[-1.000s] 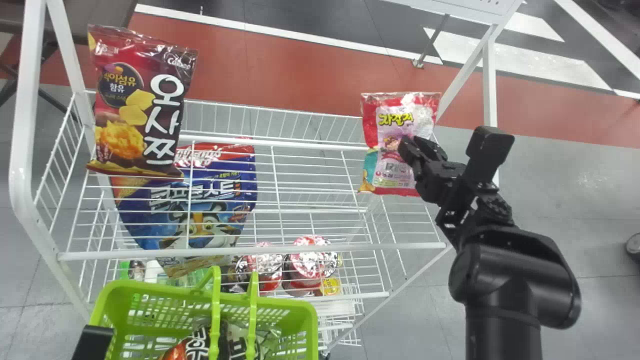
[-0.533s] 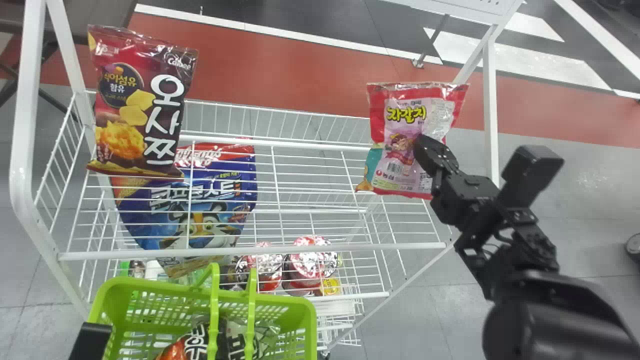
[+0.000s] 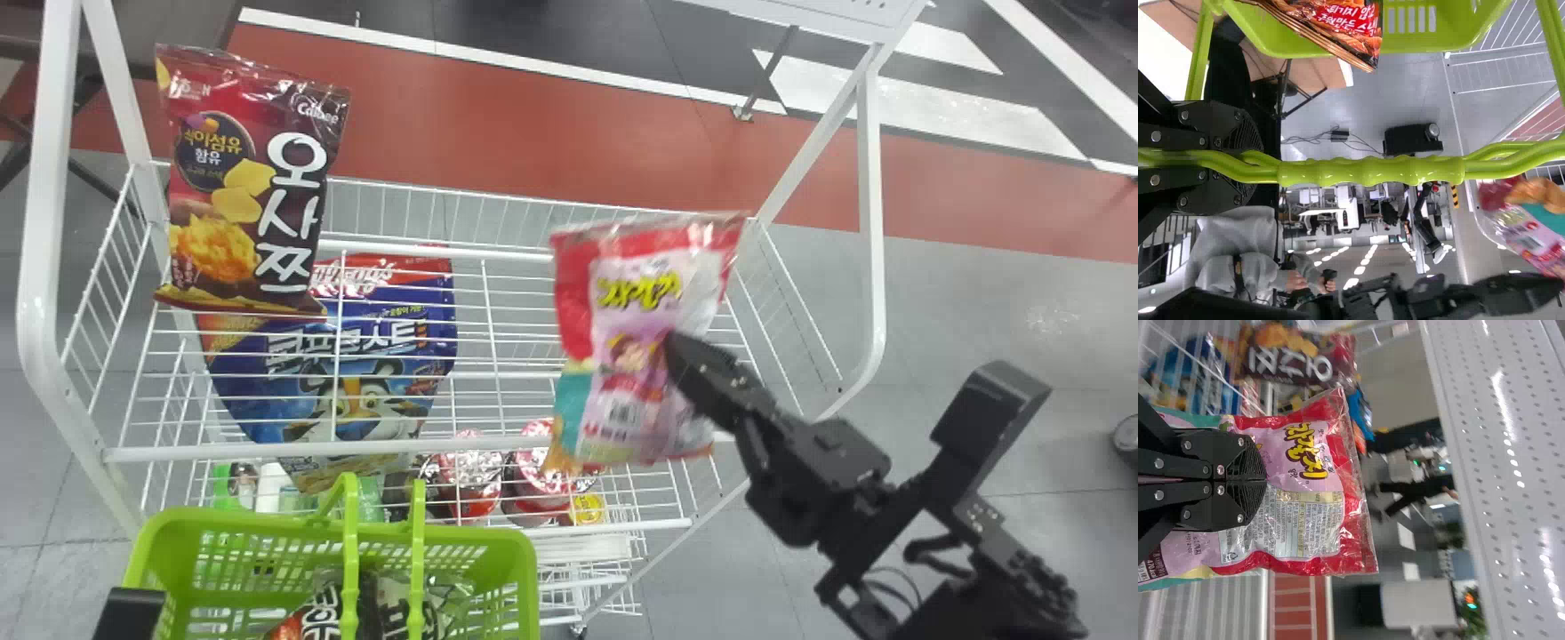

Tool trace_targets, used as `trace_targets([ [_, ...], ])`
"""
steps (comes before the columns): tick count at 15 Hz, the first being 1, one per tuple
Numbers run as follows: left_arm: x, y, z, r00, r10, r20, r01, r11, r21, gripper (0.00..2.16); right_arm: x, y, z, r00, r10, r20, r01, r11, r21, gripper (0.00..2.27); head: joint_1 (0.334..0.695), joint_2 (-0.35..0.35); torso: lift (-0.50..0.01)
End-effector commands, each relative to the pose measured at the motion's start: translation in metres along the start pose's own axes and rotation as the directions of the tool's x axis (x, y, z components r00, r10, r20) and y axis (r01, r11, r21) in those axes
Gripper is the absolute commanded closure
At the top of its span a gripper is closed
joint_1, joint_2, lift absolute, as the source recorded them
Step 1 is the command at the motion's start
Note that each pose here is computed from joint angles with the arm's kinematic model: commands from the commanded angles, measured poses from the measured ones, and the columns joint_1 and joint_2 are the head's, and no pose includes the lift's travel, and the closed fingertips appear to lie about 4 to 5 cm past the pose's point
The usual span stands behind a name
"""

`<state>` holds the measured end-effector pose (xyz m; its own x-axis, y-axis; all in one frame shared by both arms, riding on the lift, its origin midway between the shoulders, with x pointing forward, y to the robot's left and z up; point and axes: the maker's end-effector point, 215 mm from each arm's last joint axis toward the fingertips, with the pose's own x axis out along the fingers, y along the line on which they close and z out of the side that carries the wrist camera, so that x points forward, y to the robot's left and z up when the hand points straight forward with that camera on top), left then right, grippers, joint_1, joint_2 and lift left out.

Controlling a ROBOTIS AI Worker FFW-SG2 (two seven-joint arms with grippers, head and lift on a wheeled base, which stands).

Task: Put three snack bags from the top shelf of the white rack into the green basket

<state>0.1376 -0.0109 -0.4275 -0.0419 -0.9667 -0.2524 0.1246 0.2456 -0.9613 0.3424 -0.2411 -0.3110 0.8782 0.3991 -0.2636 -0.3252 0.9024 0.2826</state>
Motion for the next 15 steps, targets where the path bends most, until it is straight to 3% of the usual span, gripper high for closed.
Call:
trace_targets([
  [1, 0.002, -0.002, -0.001, 1.000, -0.004, -0.001, 0.004, 1.000, -0.005, 2.15, -0.013, 0.016, -0.037, 0.994, 0.061, -0.094, -0.051, 0.992, 0.112, 2.11, 0.695, -0.350, 0.000],
  [5, 0.002, -0.004, -0.003, 1.000, -0.006, 0.000, 0.006, 1.000, -0.003, 2.15, -0.032, 0.053, -0.089, 0.957, 0.210, -0.200, -0.146, 0.944, 0.296, 2.13, 0.695, -0.350, 0.000],
  [8, 0.003, -0.008, -0.006, 1.000, -0.008, 0.001, 0.008, 1.000, 0.001, 2.15, -0.039, 0.066, -0.125, 0.936, 0.263, -0.234, -0.161, 0.910, 0.381, 2.13, 0.695, -0.350, 0.000],
  [13, 0.006, -0.011, -0.009, 1.000, -0.013, -0.009, 0.013, 1.000, 0.005, 2.15, -0.041, 0.079, -0.175, 0.919, 0.307, -0.246, -0.162, 0.866, 0.472, 2.13, 0.695, -0.350, 0.000],
  [15, 0.007, -0.010, -0.009, 1.000, -0.010, -0.011, 0.010, 1.000, 0.005, 2.15, -0.039, 0.090, -0.192, 0.908, 0.322, -0.268, -0.172, 0.870, 0.463, 2.13, 0.695, -0.350, 0.000],
])
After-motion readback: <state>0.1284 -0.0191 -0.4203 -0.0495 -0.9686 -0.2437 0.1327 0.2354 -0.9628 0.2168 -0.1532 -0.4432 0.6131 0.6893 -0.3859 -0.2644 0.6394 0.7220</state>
